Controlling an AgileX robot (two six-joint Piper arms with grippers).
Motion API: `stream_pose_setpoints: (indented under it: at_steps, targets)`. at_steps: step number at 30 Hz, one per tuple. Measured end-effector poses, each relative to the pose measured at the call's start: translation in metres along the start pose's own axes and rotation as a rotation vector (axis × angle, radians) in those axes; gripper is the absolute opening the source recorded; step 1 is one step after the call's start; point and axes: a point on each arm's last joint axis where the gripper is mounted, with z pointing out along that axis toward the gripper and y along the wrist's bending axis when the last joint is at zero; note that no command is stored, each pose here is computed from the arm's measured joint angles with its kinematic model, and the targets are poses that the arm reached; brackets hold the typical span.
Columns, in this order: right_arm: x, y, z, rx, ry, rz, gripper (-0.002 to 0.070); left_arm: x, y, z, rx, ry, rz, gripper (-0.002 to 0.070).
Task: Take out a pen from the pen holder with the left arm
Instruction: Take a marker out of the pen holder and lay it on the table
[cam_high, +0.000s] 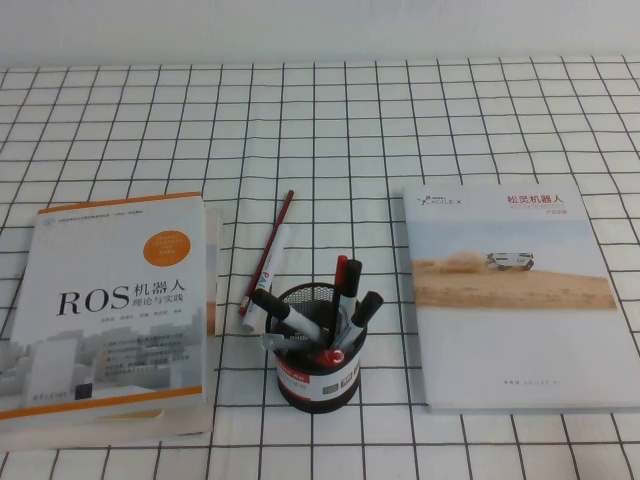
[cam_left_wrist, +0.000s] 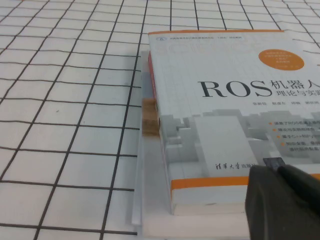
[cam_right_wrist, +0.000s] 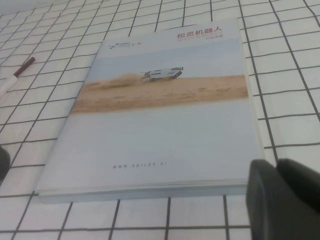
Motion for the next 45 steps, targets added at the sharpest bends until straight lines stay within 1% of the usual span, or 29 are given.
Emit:
stream_pose_setpoints:
  at_steps: [7,11,15,20,21,24,31,33,37,39,45]
  targets:
    - [0.0,0.0,0.0,0.0,0.0,0.001,-0.0013,-0.001,0.0,0.0,0.002,-0.015,-0.001,-0.0002]
    - [0.0,0.0,0.0,-0.001,0.0,0.003,-0.0013,-0.003,-0.002,0.0,0.021,-0.036,-0.049,-0.0002]
    - [0.0,0.0,0.0,-0.001,0.0,0.004,-0.0013,-0.01,-0.006,-0.001,0.074,-0.105,-0.197,-0.0002]
    - [0.0,0.0,0.0,-0.002,0.0,0.004,-0.0012,-0.021,-0.008,-0.003,0.132,-0.209,-0.429,-0.0002]
    - [0.0,0.0,0.0,-0.002,0.0,0.004,-0.0012,-0.022,-0.007,-0.003,0.137,-0.221,-0.458,-0.0002]
    - [0.0,0.0,0.0,-0.002,0.0,0.004,-0.0012,-0.024,-0.007,-0.003,0.142,-0.239,-0.492,-0.0002]
    - [0.0,0.0,0.0,-0.002,0.0,0.004,-0.0012,-0.024,-0.007,-0.004,0.146,-0.245,-0.511,-0.0002]
    - [0.0,0.0,0.0,-0.002,0.0,0.004,-0.0012,-0.026,-0.008,-0.003,0.149,-0.212,-0.509,-0.0002]
    - [0.0,0.0,0.0,-0.002,0.0,0.004,-0.0012,-0.05,-0.011,-0.003,0.154,-0.121,-0.505,-0.0002]
    - [0.0,0.0,0.0,-0.002,0.0,0.004,-0.0012,-0.07,-0.013,0.001,0.152,-0.068,-0.48,-0.0002]
    - [0.0,0.0,0.0,-0.002,0.0,0.006,-0.0012,-0.116,-0.019,0.022,0.162,0.076,-0.312,-0.0002]
